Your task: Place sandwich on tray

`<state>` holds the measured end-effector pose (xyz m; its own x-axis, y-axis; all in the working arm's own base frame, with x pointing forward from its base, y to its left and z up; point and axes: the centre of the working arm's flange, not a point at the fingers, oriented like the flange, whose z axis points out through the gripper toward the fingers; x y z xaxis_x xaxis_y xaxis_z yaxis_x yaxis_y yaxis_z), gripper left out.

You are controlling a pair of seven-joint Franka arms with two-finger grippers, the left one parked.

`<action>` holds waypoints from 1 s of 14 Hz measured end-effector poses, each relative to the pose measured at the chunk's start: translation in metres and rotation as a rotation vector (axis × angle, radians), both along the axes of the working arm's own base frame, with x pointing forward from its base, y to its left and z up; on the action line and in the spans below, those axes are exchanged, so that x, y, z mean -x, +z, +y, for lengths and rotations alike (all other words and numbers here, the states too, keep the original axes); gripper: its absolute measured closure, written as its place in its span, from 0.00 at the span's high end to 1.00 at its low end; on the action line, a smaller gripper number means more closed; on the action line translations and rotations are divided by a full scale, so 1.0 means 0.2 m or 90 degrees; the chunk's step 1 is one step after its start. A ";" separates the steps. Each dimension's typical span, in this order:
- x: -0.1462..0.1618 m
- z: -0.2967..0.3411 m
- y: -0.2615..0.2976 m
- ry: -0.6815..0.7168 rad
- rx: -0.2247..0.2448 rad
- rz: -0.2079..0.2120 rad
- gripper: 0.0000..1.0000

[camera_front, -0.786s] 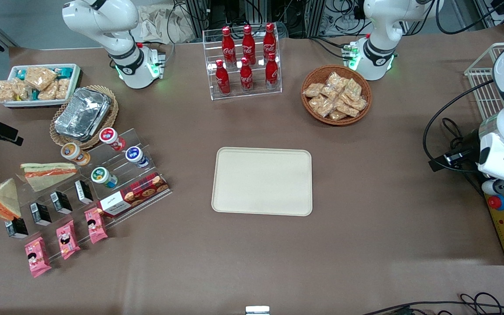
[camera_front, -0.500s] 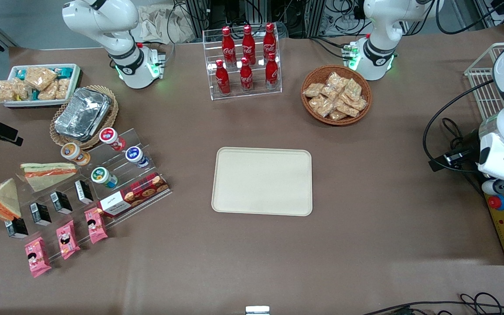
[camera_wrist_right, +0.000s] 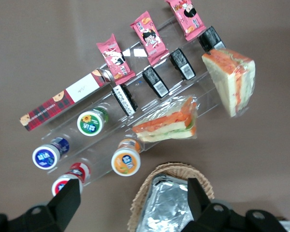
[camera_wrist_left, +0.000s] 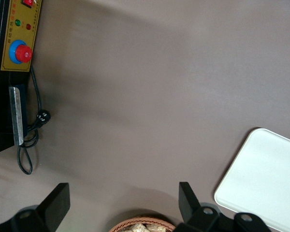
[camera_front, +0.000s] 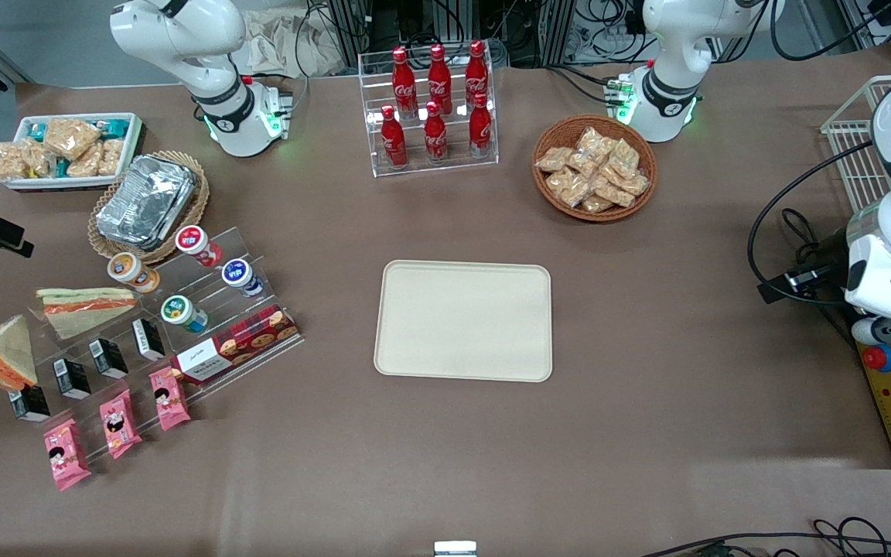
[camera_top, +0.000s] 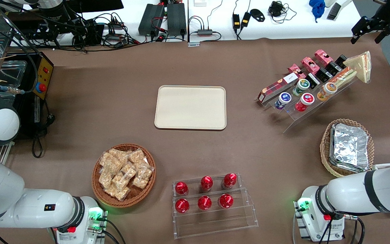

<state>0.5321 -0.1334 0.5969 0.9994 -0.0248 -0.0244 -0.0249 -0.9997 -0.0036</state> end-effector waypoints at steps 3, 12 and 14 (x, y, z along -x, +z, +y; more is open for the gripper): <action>0.03 -0.16 0.01 0.070 0.000 -0.016 0.99; 0.04 -0.45 0.01 0.231 0.017 -0.084 0.98; -0.02 -0.48 -0.08 0.238 0.026 -0.081 0.98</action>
